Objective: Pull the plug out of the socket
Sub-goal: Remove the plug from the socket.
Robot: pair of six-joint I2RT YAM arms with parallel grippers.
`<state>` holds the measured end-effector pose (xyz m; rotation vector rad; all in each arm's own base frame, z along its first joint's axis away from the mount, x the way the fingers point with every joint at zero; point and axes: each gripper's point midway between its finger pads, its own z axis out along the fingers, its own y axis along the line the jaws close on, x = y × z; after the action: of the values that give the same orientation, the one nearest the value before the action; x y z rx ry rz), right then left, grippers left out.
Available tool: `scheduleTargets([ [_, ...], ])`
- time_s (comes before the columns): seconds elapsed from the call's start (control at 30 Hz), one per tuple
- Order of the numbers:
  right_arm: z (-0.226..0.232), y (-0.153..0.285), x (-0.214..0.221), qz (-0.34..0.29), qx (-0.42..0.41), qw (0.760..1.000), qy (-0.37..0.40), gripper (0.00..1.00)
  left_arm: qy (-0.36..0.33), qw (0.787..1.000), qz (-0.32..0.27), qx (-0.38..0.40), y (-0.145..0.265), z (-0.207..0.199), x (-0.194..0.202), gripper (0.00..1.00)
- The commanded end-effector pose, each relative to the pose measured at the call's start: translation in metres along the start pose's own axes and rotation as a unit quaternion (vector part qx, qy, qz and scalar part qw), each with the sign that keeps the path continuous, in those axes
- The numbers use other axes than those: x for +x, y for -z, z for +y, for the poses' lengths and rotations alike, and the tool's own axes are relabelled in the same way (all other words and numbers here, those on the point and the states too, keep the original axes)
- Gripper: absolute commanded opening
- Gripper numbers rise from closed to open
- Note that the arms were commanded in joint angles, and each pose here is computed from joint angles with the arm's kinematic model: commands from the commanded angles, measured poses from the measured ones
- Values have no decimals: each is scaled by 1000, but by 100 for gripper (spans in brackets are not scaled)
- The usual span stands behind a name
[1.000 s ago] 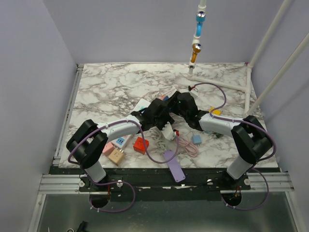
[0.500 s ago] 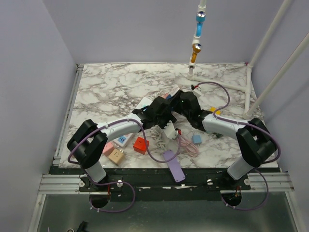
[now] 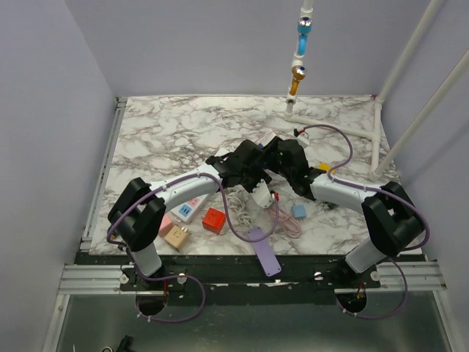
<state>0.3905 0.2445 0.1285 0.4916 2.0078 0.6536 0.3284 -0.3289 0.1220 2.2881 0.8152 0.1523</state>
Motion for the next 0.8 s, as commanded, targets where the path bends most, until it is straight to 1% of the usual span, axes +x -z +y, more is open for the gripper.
scheduleTargets([
  [0.0,-3,9,-66,-105,0,994,-3,1,59,988,44,134,13,-73,23,0],
  [0.17,-14,6,-93,-111,-11,993,-26,1,49,988,46,142,15,-85,23,0],
  [0.27,-17,5,-107,-117,-16,992,-34,1,35,990,51,126,14,-86,25,0],
  [0.47,-33,1,-109,-123,12,991,-43,1,22,993,52,99,13,-81,26,0],
  [0.63,-53,0,-116,-147,58,987,-7,1,32,990,47,128,14,-91,24,0],
  [0.77,-45,9,-120,-154,38,987,8,0,41,988,40,146,15,-95,21,0],
])
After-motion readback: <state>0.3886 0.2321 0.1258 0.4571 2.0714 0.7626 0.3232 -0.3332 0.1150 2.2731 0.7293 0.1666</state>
